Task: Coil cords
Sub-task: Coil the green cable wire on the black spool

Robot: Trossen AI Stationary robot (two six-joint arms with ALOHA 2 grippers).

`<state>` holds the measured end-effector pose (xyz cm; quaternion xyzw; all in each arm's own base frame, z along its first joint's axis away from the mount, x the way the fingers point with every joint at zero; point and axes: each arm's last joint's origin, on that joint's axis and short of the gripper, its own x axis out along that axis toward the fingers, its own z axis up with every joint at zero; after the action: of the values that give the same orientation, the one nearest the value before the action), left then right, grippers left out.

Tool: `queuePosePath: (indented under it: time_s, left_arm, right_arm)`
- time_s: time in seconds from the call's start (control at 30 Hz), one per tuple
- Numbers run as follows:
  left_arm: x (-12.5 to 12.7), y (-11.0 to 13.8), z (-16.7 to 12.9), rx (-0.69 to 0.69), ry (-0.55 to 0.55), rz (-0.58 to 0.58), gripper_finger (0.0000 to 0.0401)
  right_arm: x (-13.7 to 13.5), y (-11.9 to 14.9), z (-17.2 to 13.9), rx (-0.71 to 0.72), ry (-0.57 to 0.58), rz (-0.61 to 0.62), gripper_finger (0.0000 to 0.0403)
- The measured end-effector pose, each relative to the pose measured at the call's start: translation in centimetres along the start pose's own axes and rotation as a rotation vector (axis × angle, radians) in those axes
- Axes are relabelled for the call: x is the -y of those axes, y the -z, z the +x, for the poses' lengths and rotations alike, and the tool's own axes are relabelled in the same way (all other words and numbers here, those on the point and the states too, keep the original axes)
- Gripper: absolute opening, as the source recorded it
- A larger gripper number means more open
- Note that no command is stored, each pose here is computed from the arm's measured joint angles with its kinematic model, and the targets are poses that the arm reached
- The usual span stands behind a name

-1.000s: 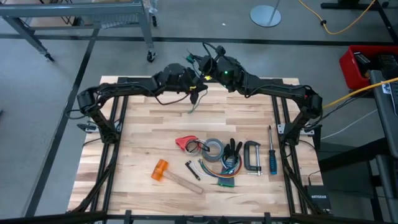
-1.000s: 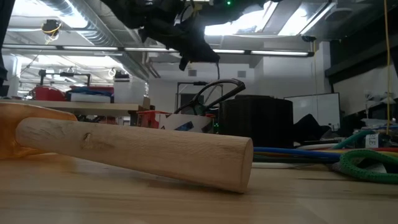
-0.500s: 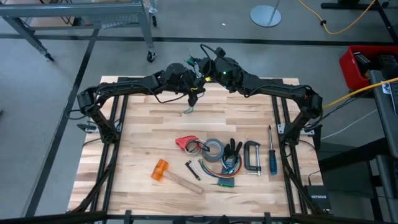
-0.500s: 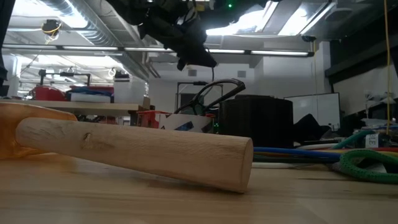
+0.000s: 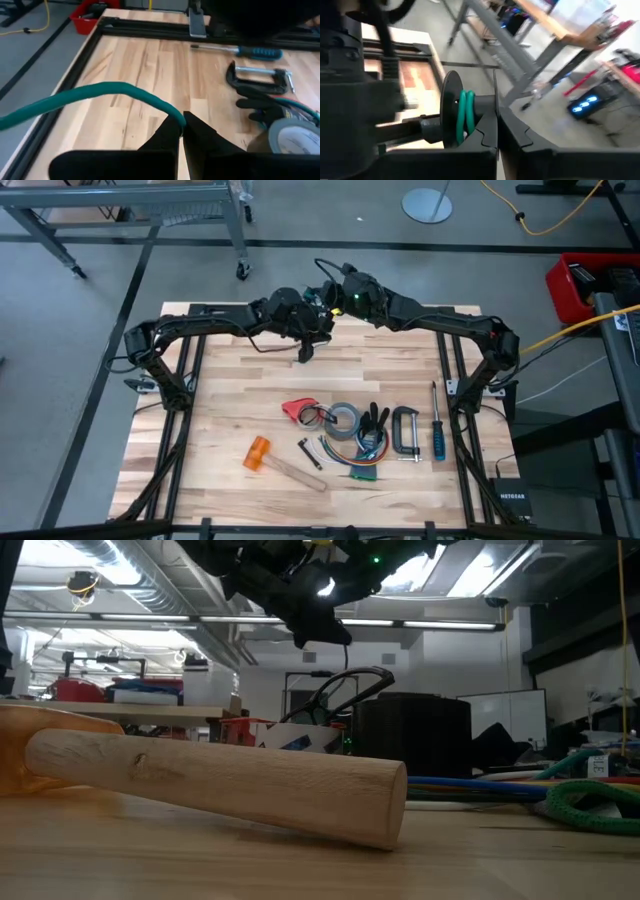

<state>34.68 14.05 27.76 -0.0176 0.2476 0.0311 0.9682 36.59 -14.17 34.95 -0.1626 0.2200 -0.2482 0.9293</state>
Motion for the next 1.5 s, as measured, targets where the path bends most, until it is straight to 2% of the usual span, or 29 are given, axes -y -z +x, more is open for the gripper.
queuePosePath:
  time_s: [0.37, 0.8, 1.1, 1.27, 1.5]
  left_arm:
    - [0.9, -0.5, -0.4, 0.023, 0.025, 0.049, 0.0]
    - [1.0, -1.3, -0.6, 0.085, 0.016, 0.082, 0.0]
    - [0.2, -1.8, -0.7, 0.122, -0.159, 0.05, 0.0]
    - [0.0, -1.7, -0.8, 0.112, -0.174, 0.039, 0.0]
    - [-0.4, -1.9, -2.2, 0.094, -0.197, -0.047, 0.0]
  right_arm:
    - [1.6, 1.6, 0.4, -0.044, -0.176, 0.194, 0.0001]
    - [1.0, 2.4, 0.4, -0.12, -0.264, 0.227, 0.0001]
    - [0.3, 3.3, 0.1, -0.213, -0.352, 0.242, 0.0001]
    - [0.4, 3.3, 0.1, -0.216, -0.345, 0.239, 0.0001]
    - [0.2, 3.9, -0.1, -0.283, -0.36, 0.239, 0.0001]
